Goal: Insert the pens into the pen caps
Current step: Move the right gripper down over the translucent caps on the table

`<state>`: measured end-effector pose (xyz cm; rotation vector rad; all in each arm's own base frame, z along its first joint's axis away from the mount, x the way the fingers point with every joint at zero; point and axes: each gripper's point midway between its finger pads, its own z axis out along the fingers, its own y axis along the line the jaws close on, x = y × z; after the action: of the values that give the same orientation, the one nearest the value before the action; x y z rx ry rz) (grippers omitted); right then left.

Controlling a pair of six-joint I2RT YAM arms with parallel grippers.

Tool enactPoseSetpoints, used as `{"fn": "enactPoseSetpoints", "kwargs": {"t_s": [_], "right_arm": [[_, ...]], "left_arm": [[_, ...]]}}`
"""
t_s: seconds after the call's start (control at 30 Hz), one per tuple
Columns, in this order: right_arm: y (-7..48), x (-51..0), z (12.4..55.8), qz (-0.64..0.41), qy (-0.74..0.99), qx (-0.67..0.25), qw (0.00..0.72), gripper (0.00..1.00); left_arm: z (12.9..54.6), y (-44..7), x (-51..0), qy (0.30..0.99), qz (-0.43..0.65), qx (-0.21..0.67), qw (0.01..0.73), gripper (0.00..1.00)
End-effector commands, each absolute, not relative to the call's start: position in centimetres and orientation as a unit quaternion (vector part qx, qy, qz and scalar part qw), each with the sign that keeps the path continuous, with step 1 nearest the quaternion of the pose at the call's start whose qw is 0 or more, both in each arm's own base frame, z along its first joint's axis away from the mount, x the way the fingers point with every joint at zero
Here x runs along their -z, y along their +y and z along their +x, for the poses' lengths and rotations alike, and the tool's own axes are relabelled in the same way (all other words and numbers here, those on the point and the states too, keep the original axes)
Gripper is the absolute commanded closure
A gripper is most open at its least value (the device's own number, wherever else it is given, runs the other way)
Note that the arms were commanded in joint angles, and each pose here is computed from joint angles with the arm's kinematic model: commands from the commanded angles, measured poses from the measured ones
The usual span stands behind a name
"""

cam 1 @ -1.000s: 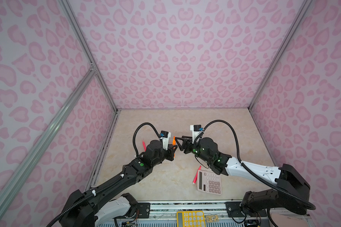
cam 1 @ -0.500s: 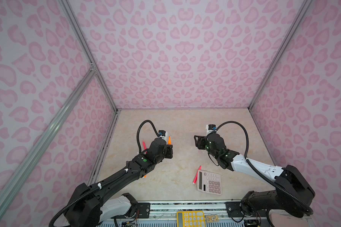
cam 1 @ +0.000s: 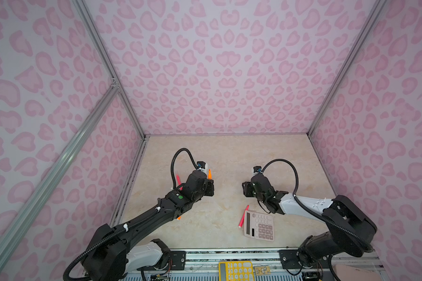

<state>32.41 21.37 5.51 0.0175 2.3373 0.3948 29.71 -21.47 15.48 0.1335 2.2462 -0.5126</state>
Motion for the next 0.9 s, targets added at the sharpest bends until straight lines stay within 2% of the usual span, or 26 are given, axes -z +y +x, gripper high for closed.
{"fn": "enactPoseSetpoints", "kwargs": {"t_s": [0.0,0.23,0.63,0.87], "right_arm": [[21.2,-4.3,32.7,0.019,0.915,-0.147,0.375,0.52],[20.7,-3.8,32.7,0.013,0.918,-0.127,0.376,0.49],[22.3,-2.2,33.4,-0.023,0.929,-0.118,0.349,0.52],[25.1,-1.8,33.1,-0.069,0.931,-0.120,0.336,0.65]], "left_arm": [[30.2,-21.5,-16.6,0.883,0.051,0.204,0.420,0.97],[30.2,-21.8,-16.4,0.885,0.054,0.206,0.414,0.97],[30.0,-21.4,-17.0,0.881,0.052,0.206,0.423,0.97],[30.0,-21.6,-16.9,0.882,0.053,0.209,0.420,0.97]]}}
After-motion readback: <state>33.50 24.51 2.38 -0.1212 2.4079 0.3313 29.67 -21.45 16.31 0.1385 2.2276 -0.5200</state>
